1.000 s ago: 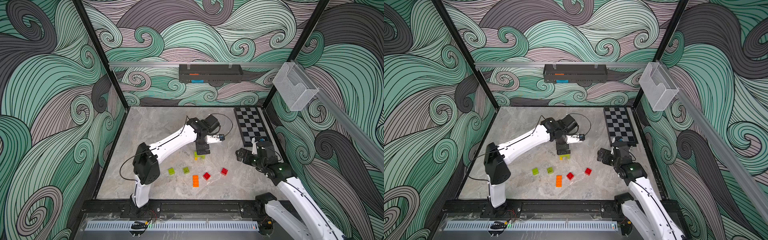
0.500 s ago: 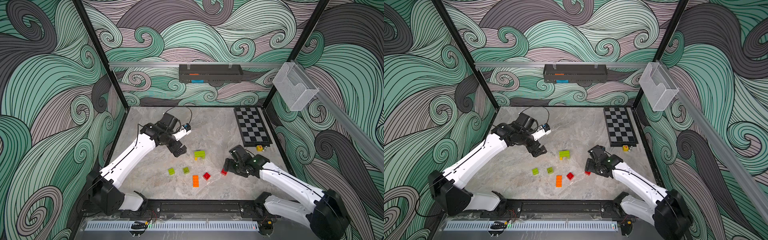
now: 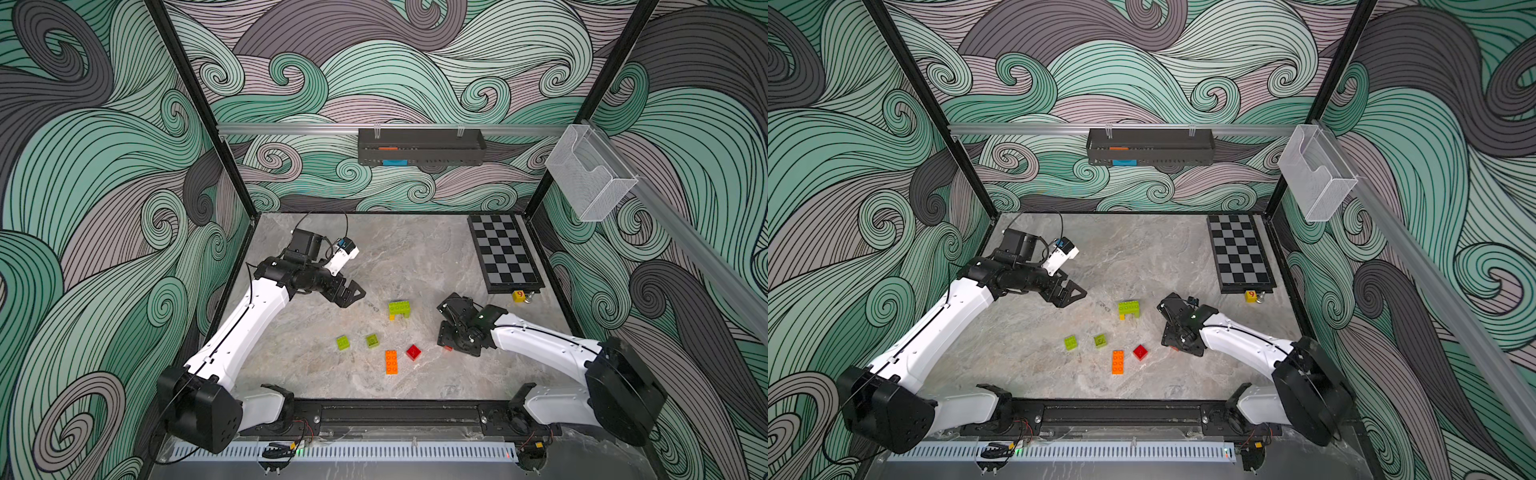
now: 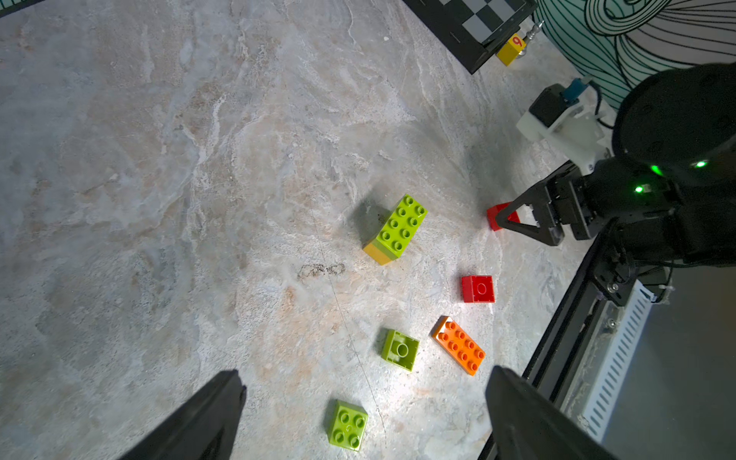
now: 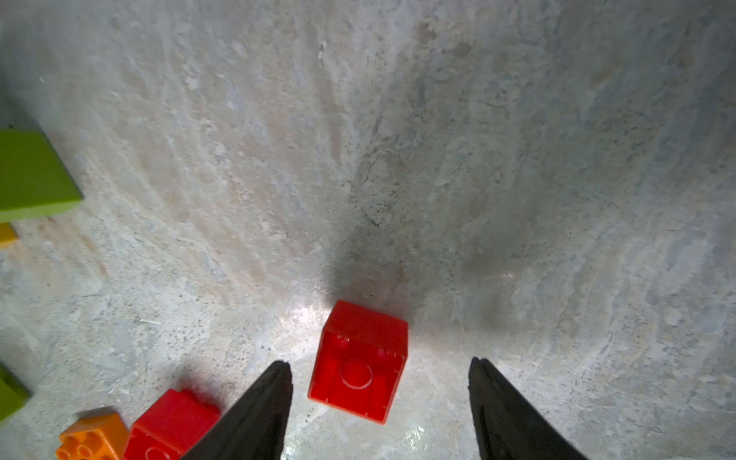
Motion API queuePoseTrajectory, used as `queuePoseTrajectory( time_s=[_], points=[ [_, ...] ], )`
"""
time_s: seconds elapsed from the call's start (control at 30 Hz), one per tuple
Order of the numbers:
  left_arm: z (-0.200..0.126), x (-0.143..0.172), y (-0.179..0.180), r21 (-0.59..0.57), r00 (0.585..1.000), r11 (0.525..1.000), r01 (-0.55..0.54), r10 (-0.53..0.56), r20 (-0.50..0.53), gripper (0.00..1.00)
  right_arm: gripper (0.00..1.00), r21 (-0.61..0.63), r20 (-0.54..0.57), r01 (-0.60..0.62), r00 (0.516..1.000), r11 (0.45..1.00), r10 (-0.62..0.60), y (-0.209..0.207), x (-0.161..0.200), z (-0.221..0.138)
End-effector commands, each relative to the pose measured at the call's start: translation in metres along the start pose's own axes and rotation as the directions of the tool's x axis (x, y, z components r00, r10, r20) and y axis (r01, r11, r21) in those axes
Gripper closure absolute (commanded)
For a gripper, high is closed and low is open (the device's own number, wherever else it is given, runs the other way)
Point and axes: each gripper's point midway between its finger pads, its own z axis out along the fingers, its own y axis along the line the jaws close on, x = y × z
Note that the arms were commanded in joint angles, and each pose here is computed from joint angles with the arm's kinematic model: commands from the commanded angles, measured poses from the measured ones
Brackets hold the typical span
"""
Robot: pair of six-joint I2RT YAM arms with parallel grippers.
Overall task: Assemble a giraffe with lego
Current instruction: Pick up the lego brick from the center of the board.
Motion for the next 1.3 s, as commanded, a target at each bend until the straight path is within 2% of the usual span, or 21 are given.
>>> queuePoseTrajectory(
  time_s=[0.0, 0.1, 0.43, 0.6, 0.7, 0.87, 0.97, 1.07, 1.13, 1.23, 1.27],
  points=[
    [-0.008, -0.01, -0.006, 0.029, 0.998, 1.0, 0.0, -0.001, 0.059, 0.01, 0.29, -0.004, 0.051, -0.017, 0.999, 1.0, 0.017, 0.008, -0.012, -0.003],
    [-0.008, -0.009, -0.004, 0.027, 0.998, 1.0, 0.003, -0.004, 0.06, 0.02, 0.33, 0.008, 0.048, -0.012, 0.999, 1.0, 0.012, 0.008, -0.012, 0.001],
    [-0.01, -0.008, -0.004, 0.026, 0.998, 1.0, -0.001, -0.001, 0.07, 0.01, 0.56, 0.017, 0.016, -0.015, 1.0, 1.0, 0.015, 0.007, -0.004, 0.013],
    [-0.013, -0.008, -0.001, 0.014, 0.997, 1.0, -0.012, 0.011, 0.072, 0.01, 0.76, -0.008, 0.028, -0.009, 1.0, 1.0, 0.01, 0.011, -0.007, 0.007],
    [-0.016, -0.013, 0.0, -0.002, 0.996, 0.999, -0.041, 0.041, 0.078, 0.01, 0.8, -0.073, 0.048, -0.017, 0.999, 0.997, 0.02, 0.017, -0.016, -0.007],
    [-0.026, -0.038, -0.008, 0.025, 0.979, 0.988, -0.149, 0.144, 0.143, 0.01, 0.81, -0.296, 0.026, -0.078, 0.996, 0.952, 0.09, 0.033, -0.042, -0.049],
    [-0.035, -0.065, -0.018, 0.05, 0.941, 0.965, -0.258, 0.24, 0.24, 0.01, 0.81, -0.517, -0.014, -0.11, 0.993, 0.849, 0.12, 0.055, -0.063, -0.087],
    [-0.043, -0.096, -0.035, 0.126, 0.894, 0.931, -0.342, 0.281, 0.349, 0.01, 0.81, -0.742, -0.071, -0.138, 0.989, 0.656, 0.128, 0.083, -0.084, -0.134],
    [-0.05, -0.118, -0.049, 0.201, 0.858, 0.899, -0.389, 0.274, 0.435, 0.01, 0.82, -0.86, -0.116, -0.165, 0.985, 0.483, 0.131, 0.102, -0.102, -0.169],
    [-0.057, -0.143, -0.07, 0.291, 0.804, 0.838, -0.461, 0.257, 0.536, 0.01, 0.82, -0.94, -0.18, -0.208, 0.976, 0.27, 0.124, 0.123, -0.121, -0.208],
    [-0.058, -0.147, -0.077, 0.312, 0.789, 0.816, -0.487, 0.259, 0.557, 0.01, 0.83, -0.953, -0.189, -0.211, 0.975, 0.22, 0.114, 0.129, -0.125, -0.219]
  ],
)
